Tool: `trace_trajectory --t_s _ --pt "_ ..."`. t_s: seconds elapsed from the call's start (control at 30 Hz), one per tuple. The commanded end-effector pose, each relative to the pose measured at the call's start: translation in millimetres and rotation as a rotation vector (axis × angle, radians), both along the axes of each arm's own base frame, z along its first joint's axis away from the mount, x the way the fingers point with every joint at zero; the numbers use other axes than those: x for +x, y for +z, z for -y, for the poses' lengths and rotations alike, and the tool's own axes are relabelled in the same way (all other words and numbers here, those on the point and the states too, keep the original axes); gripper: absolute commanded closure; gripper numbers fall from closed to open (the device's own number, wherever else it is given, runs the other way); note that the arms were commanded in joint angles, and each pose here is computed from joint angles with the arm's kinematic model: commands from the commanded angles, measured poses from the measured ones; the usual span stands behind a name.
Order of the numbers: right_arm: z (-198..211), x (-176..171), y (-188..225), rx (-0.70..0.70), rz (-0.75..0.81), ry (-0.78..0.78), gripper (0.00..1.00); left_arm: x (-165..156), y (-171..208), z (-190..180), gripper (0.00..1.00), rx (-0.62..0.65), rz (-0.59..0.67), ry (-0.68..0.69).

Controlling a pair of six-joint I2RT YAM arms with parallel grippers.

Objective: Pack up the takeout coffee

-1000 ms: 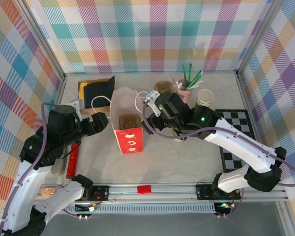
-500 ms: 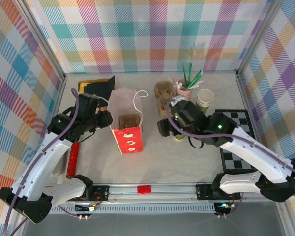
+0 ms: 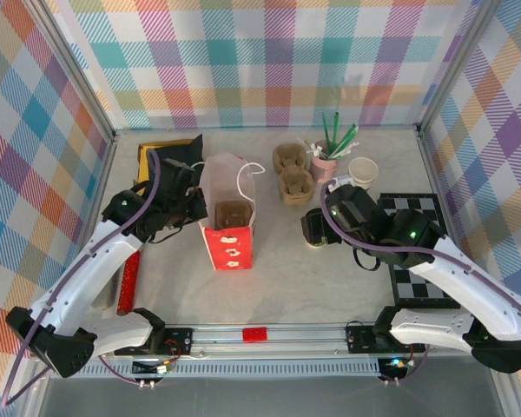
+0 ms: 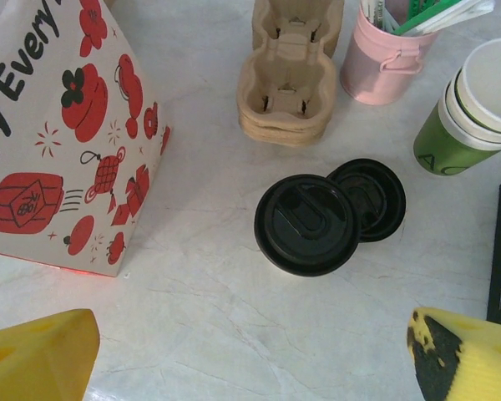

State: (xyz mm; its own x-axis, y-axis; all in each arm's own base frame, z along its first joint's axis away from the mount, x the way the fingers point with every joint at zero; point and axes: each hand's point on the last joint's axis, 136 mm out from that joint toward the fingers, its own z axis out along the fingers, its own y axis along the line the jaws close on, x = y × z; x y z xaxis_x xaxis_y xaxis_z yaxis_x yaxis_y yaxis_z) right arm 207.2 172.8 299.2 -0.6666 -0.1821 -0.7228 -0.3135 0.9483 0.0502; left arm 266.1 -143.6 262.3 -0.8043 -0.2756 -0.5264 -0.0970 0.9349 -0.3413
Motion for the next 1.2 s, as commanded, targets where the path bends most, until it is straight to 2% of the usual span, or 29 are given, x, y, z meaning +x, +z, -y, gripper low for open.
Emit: trace_trajectory --t_s 0.0,0.37,0.6,0.73,0.9,0.93,1.03,1.13,1.17 --pt "11 2 8 0.008 0.039 -0.027 0.06 -2 1 16 1.0 -0.002 -0.01 -0.007" --pt "40 -7 13 -0.008 0.077 -0.069 0.07 -9 10 50 1.0 -0.055 0.02 0.004" --pt "55 -8 10 -0.031 0.078 -0.097 0.02 -19 12 61 1.0 -0.074 0.031 -0.002" --pt "52 -5 3 -0.045 0.059 -0.067 0.01 -21 8 65 1.0 -0.105 0.024 -0.003" --pt "39 1 -16 -0.044 -0.043 0.04 0.01 -20 6 60 1.0 -0.076 0.034 0.012" --pt "36 3 -21 -0.038 -0.07 0.065 0.01 -19 6 58 0.98 -0.07 0.038 0.014" --pt "28 10 -33 -0.029 -0.131 0.134 0.01 -19 7 54 0.78 -0.05 0.042 0.02" --pt "26 19 -37 -0.041 -0.121 0.187 0.01 -20 12 51 0.65 -0.045 0.055 0.017" --pt "25 21 -38 -0.055 -0.111 0.214 0.01 -21 14 49 0.57 -0.04 0.06 0.015"
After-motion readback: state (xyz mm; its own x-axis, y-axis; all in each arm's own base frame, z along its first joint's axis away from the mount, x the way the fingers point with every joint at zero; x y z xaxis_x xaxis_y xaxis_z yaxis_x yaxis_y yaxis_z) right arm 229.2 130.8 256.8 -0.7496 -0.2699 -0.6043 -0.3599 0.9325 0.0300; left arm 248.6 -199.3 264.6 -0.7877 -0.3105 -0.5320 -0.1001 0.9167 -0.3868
